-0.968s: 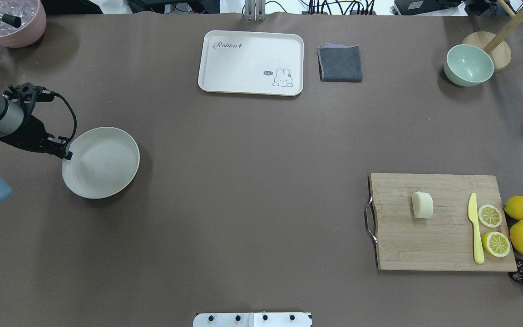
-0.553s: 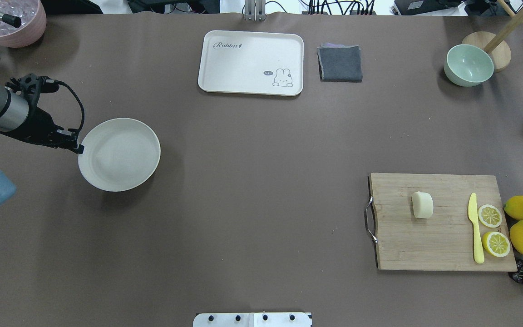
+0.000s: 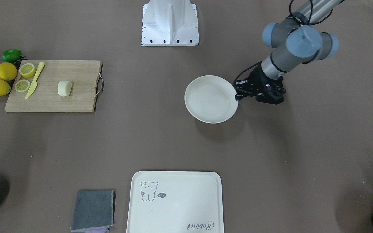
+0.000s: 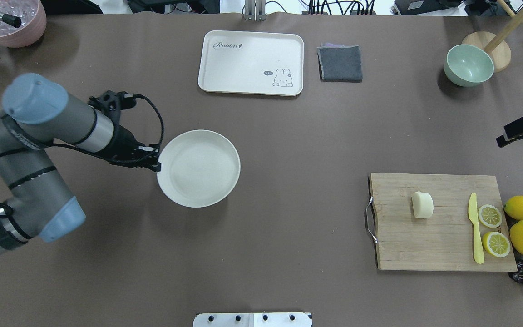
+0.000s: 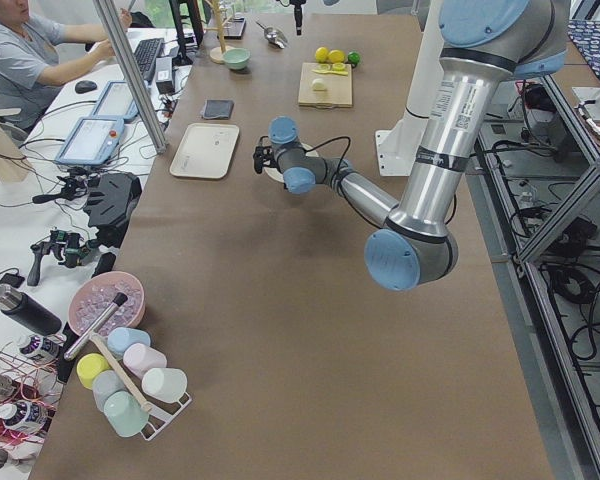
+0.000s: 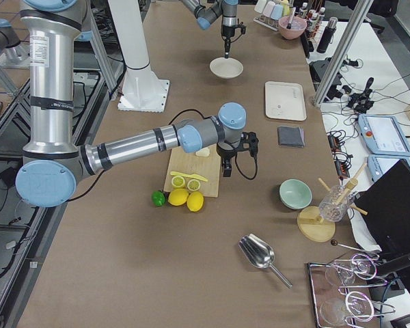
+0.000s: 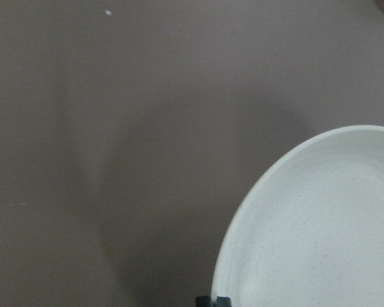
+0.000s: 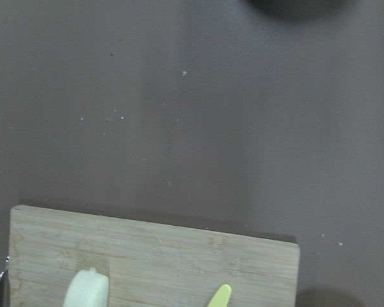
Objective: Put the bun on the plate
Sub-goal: 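Push the white plate inward with the left gripper while the right arm reaches out, then close the right gripper on the cream bun while the left gripper holds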
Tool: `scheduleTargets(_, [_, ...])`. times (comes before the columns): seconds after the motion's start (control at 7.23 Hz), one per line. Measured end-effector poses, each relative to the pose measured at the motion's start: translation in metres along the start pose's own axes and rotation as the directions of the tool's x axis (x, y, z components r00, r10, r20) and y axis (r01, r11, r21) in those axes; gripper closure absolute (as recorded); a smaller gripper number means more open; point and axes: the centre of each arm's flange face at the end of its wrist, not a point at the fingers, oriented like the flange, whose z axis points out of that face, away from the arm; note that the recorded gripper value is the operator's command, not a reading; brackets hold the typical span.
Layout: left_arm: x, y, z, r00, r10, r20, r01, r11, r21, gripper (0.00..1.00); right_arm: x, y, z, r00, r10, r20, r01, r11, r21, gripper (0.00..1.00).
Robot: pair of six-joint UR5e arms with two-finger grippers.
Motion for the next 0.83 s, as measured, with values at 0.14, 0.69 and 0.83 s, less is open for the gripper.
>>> scheduleTargets(0.14, [0.037,0.015,0.021,1.000,0.005,0.007,-0.005,1.000,0.003,1.00,-0.030,0.002,0.016,0.999,0.033,0.004,-0.033,0.999,0.000,0.01])
scheduleTargets(0.69, [0.110,0.028,0.078,1.000,0.011,0.026,-0.012,1.000,0.015,1.00,-0.105,0.035,0.093,0.995,0.087,-0.044,-0.087,0.996,0.013,0.01])
scheduleTargets(0.83, [0.115,0.027,0.084,1.000,0.012,0.029,-0.013,1.000,0.017,1.00,-0.113,0.044,0.108,0.995,0.084,-0.060,-0.084,0.996,0.001,0.02])
